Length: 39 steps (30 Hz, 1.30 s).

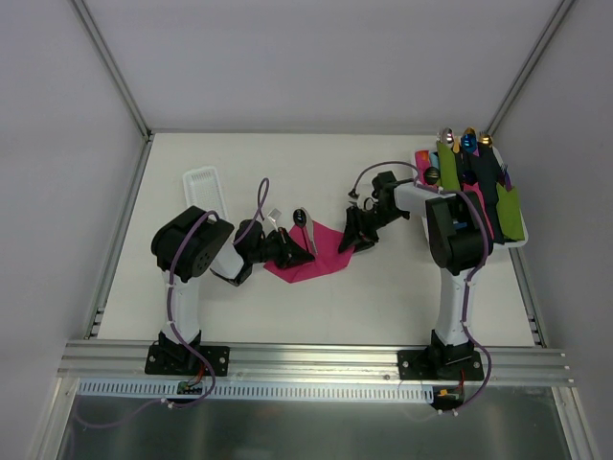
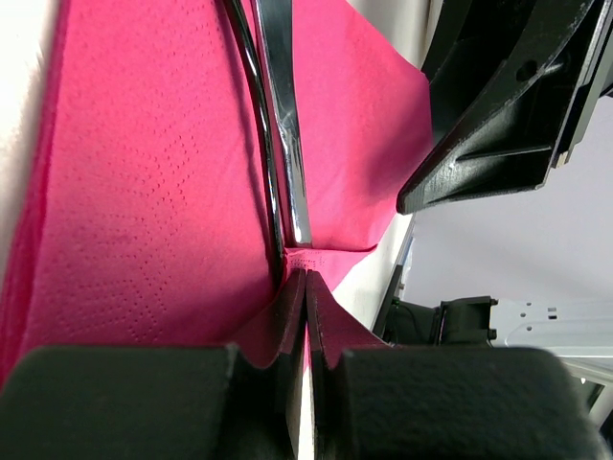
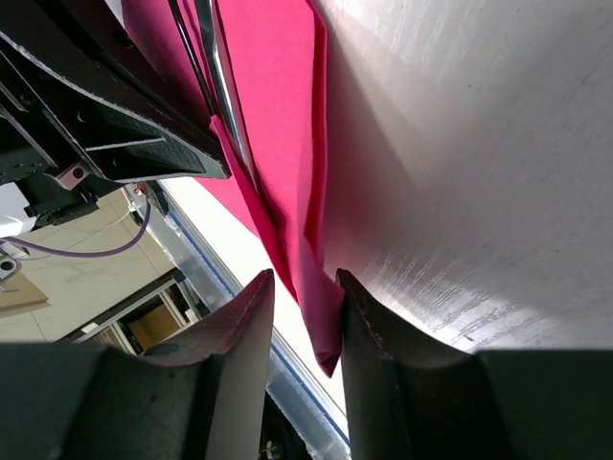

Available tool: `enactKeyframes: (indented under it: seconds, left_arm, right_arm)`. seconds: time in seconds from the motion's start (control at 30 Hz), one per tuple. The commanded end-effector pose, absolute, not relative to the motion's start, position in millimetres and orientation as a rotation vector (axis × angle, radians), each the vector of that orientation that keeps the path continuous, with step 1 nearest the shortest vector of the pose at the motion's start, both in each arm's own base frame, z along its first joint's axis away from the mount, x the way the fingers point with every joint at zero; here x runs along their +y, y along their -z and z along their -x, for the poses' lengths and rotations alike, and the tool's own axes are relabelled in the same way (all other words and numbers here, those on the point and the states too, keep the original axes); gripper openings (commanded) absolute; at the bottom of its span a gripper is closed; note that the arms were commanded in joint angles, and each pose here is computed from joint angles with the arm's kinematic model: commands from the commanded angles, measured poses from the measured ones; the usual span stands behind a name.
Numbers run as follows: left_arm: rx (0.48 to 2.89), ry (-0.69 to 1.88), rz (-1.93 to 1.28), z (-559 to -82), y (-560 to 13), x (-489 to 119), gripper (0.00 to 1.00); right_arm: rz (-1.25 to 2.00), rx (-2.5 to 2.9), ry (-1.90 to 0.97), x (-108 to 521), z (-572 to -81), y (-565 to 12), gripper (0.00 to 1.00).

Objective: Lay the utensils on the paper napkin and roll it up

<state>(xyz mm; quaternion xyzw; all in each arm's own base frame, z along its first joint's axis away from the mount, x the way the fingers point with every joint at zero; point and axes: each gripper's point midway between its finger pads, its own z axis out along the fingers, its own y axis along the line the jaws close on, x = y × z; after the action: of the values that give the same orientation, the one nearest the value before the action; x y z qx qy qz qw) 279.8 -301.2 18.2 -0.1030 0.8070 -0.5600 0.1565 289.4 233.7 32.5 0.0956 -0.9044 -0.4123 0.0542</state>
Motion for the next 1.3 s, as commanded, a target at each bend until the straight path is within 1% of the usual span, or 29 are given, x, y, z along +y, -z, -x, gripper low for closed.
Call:
enactKeyframes:
  seconds: [0.0,0.03,0.1,0.13,0.2,0.23,0.37,0.6,0.77,1.1,1.27]
  left_arm:
    - [2.370,1.484,0.324,-277.6,4.7,-293.1,0.00]
    - [2.380,1.477,0.326,-276.4,6.7,-292.7,0.00]
    - [2.385,1.473,0.329,-277.1,7.5,-292.9,0.00]
    - [2.387,1.470,0.330,-277.0,8.2,-292.6,0.00]
    - [2.397,1.461,0.337,-277.7,9.6,-292.1,0.00]
    - [2.402,1.458,0.334,-276.8,10.5,-292.2,0.00]
    - [2.424,1.440,0.337,-275.6,13.7,-290.9,0.00]
    - [2.428,1.432,0.335,-275.4,13.9,-290.2,0.00]
    - [2.434,1.425,0.335,-275.1,13.8,-289.7,0.00]
    - [2.436,1.417,0.329,-274.5,11.2,-288.4,0.00]
    - [2.438,1.412,0.322,-273.6,10.9,-288.2,0.00]
  right_arm:
    - [-0.316,-2.770,1.344,239.1,-297.8,-61.8,0.35]
    - [-0.322,-2.777,1.351,240.0,-298.3,-65.1,0.30]
    - [-0.329,-2.775,1.352,242.6,-297.2,-66.1,0.25]
    - [-0.328,-2.767,1.359,244.3,-296.5,-67.5,0.20]
    - [-0.326,-2.754,1.356,248.7,-293.9,-67.4,0.16]
    - [-0.326,-2.741,1.367,251.4,-292.7,-68.7,0.12]
    - [-0.336,-2.709,1.372,262.4,-286.8,-69.8,0.05]
    - [-0.347,-2.653,1.398,287.1,-277.3,-74.5,0.02]
    - [-0.267,-2.601,1.433,303.2,-274.9,-77.3,0.01]
    - [-0.193,-2.531,1.428,329.9,-263.1,-61.5,0.00]
    - [-0.193,-2.547,1.393,329.5,-261.4,-50.8,0.00]
